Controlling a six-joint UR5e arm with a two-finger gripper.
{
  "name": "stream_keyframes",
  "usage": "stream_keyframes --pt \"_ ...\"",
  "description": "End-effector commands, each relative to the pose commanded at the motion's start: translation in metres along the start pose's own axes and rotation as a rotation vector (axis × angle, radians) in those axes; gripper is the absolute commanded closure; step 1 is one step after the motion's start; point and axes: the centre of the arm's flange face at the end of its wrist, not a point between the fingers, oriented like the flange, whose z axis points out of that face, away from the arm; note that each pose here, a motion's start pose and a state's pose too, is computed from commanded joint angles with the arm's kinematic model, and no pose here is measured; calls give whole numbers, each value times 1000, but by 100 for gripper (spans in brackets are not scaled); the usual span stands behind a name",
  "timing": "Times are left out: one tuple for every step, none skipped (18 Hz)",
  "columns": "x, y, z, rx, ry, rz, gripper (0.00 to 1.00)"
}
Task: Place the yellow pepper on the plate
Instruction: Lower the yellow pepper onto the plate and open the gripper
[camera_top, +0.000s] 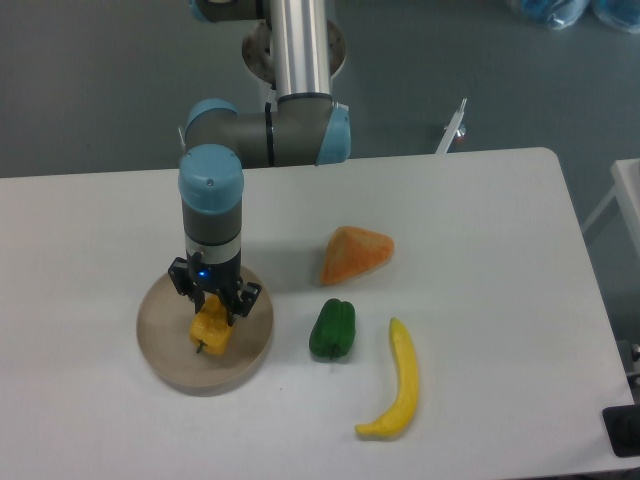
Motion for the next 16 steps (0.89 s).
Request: stream_keyframes --pt "1 0 1 -1 1 1 54" --pt "2 1 1 -3 2 3 54" --pt "1 2 1 -4 2 -1 53" --pt "2 2 1 -3 2 1 52" --pt "2 2 3 -6 3 2 52" --pt "1 2 2 -4 2 6 51" --pt "1 2 2 -4 2 7 49" --pt "1 2 2 -5 0 7 42" --pt "1 2 1 -3 0 7 36" --pt "1 2 1 -3 0 7 29" --pt "1 2 1 -3 0 7 23" --pt "1 2 0 -2 -1 7 19" --pt "1 2 0 -2 -1 7 16" --pt "1 2 -1 -1 -1 8 13" --pt "1 2 -3 3 -1 8 9" --pt "1 2 -6 6 -2 8 7"
